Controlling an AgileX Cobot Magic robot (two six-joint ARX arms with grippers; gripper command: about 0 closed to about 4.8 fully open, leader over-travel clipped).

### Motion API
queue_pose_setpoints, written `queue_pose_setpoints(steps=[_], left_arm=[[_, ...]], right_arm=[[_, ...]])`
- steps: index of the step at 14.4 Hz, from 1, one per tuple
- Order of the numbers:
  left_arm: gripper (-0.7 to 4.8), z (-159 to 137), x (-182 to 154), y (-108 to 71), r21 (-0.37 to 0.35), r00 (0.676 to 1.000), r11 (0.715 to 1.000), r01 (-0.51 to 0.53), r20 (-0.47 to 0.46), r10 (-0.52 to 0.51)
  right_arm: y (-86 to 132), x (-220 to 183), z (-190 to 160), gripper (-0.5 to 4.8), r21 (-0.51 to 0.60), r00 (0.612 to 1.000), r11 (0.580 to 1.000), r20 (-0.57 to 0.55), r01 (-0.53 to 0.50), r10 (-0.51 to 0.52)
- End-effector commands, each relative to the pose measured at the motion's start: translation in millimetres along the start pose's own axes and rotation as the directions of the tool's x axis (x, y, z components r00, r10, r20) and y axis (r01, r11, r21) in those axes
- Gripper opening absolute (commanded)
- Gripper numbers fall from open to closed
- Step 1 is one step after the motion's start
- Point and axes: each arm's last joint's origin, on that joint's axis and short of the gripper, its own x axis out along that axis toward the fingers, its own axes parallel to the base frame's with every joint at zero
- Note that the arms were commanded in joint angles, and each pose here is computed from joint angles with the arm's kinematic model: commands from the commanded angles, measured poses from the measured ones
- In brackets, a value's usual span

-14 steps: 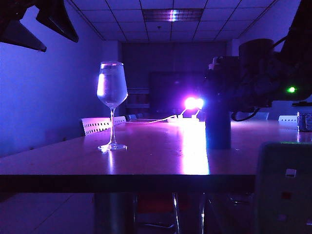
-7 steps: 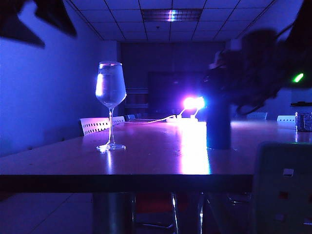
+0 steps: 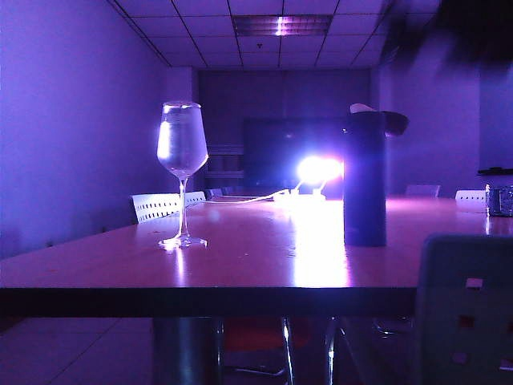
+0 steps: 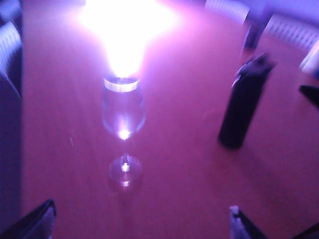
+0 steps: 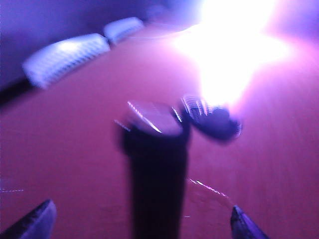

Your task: Pick up the black thermos cup, pour some water from it into the stemmed glass, and then put the thermos cup back on the table.

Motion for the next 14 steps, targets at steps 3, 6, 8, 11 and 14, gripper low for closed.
queue_pose_setpoints(steps=[3,6,8,11,14], left_arm=[[3.52,-22,-94,-19.7,0.013,0.996,1.000,-0.003,0.088,0.002],[2.32,-49,-132,-28.7,-0.011,0.997,1.000,0.002,0.082,-0.001],[2.32,-61,-129,-28.9,-0.069,0.999,0.998,0.009,-0.033,-0.011],[2.33,-76,-98,-23.8,-0.143,0.999,0.990,0.018,-0.030,-0.022],[2.32,-107,-42,-15.6,-0.243,0.992,0.967,0.080,0.115,-0.053]], right_arm=[[-3,-148,58,4.79,0.007,0.990,1.000,0.140,-0.018,0.017],[-7,-234,49,4.79,0.008,0.973,1.000,0.229,-0.022,0.019],[-9,-272,24,4.79,0.023,0.979,0.999,0.200,-0.028,0.022],[-7,-251,2,4.79,0.166,0.995,0.982,0.054,-0.091,0.083],[-4,-205,-41,4.79,0.238,0.988,0.960,0.085,-0.146,0.130]])
